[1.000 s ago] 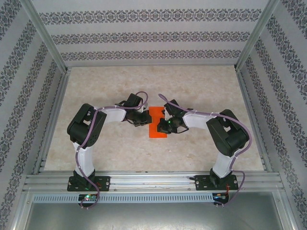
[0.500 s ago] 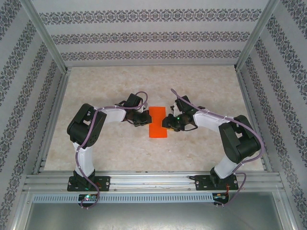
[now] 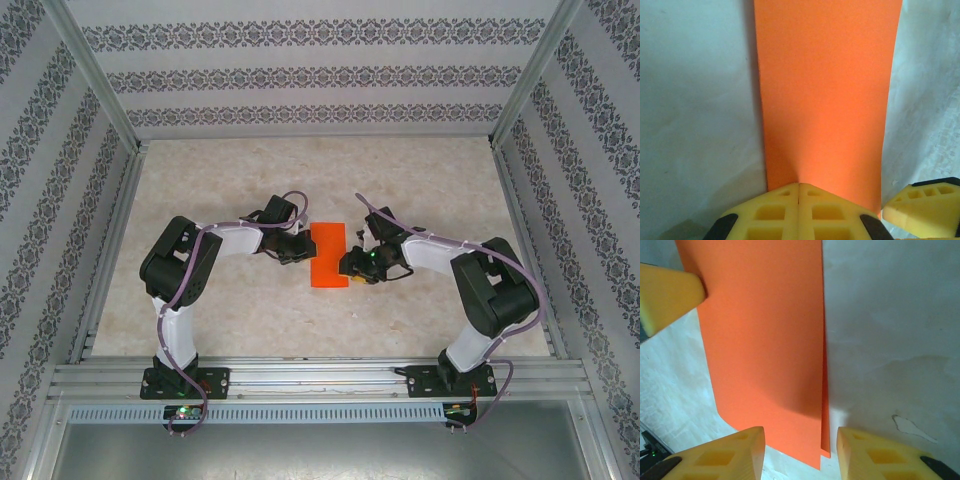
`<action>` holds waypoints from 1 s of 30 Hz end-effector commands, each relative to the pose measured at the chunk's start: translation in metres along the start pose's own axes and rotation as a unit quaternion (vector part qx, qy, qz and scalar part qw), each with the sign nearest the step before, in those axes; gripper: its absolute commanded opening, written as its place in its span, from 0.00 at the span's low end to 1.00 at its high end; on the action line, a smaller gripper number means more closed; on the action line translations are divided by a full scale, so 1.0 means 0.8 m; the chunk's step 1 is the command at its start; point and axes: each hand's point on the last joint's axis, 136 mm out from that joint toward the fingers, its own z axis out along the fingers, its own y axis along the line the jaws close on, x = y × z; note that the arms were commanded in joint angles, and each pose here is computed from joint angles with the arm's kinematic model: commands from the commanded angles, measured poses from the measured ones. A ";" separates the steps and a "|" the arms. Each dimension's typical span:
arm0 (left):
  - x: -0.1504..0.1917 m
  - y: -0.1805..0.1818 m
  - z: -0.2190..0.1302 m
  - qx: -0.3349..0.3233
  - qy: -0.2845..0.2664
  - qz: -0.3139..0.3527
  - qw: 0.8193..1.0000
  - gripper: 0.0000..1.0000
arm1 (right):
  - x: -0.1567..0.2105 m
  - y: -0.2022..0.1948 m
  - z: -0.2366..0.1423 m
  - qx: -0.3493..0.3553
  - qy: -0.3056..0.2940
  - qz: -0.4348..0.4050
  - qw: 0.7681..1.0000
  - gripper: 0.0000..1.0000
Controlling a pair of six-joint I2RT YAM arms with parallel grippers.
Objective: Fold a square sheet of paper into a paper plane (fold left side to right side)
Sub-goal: Fold the triangle a second time at the center of the table.
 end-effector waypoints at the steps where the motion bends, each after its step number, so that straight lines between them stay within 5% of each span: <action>1: 0.025 0.027 0.006 -0.037 0.022 -0.021 0.999 0.04 | 0.009 -0.003 0.009 -0.004 0.015 0.010 1.000 0.42; 30: 0.027 0.026 0.006 -0.036 0.022 -0.019 0.999 0.04 | -0.016 0.035 0.001 -0.066 -0.021 -0.012 0.998 0.39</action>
